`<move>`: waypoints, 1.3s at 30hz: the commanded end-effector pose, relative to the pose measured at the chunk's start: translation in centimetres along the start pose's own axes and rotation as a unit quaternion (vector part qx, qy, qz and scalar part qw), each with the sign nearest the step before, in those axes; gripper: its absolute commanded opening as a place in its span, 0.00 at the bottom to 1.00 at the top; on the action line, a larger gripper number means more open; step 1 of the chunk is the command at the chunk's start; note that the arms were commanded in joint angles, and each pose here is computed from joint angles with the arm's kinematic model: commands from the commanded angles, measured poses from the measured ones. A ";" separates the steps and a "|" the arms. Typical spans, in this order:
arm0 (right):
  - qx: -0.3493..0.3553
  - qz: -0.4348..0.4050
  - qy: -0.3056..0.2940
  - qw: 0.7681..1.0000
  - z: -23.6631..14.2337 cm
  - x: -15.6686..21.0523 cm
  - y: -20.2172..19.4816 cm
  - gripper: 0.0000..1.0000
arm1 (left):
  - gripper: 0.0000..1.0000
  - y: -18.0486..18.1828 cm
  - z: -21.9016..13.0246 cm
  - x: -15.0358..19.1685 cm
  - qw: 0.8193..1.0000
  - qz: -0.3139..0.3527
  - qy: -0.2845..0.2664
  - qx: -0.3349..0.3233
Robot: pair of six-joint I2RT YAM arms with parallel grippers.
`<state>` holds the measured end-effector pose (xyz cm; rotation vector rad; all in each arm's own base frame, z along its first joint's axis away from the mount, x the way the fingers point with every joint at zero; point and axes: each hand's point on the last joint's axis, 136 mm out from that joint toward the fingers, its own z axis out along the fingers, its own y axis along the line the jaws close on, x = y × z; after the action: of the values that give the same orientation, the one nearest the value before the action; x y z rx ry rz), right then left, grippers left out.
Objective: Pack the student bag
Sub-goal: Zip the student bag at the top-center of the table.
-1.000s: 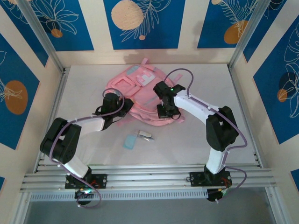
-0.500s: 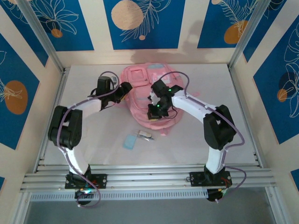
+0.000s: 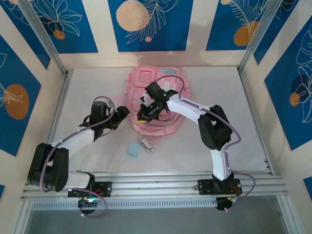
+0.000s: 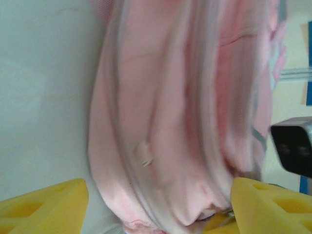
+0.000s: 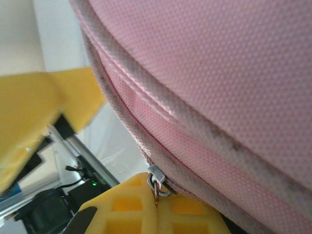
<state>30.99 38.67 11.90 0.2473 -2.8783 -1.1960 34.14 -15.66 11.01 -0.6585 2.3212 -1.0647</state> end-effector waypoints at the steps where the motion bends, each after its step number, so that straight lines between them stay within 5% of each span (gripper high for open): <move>1: -0.073 -0.021 0.001 0.997 -1.1 0.6 4.1 0.00 | 0.73 -0.7 0.6 -1.0 0.999 -0.015 -0.031 0.018; 7: -0.070 -0.001 0.023 0.997 -0.7 2.6 3.5 0.00 | 0.56 -2.4 3.3 -0.9 0.998 -0.008 -0.044 0.053; 14: -0.043 0.009 0.054 0.998 -1.2 5.3 1.8 0.00 | 0.00 -2.1 7.0 -0.7 0.996 -0.031 -0.035 0.080; 19: 0.109 -0.001 0.095 0.989 -3.0 8.7 -4.7 0.00 | 0.00 -2.6 6.5 -1.8 0.995 -0.015 -0.049 0.081; 26: 0.333 -0.010 0.114 0.936 -9.2 11.8 -14.8 0.00 | 0.00 -3.5 4.8 -3.1 0.996 0.023 -0.055 0.062; 35: 0.415 -0.026 0.020 0.909 -15.4 6.5 -20.6 0.00 | 0.00 -3.3 3.6 -3.5 0.997 0.032 -0.038 0.062; 39: 0.480 -0.089 0.012 0.873 -18.0 3.3 -23.3 0.00 | 0.00 -3.4 3.1 -3.9 0.997 0.041 -0.033 0.058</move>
<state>31.36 14.98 7.75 0.3833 -3.2426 -0.0570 37.82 -19.08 9.93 -0.5739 2.2799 -1.1674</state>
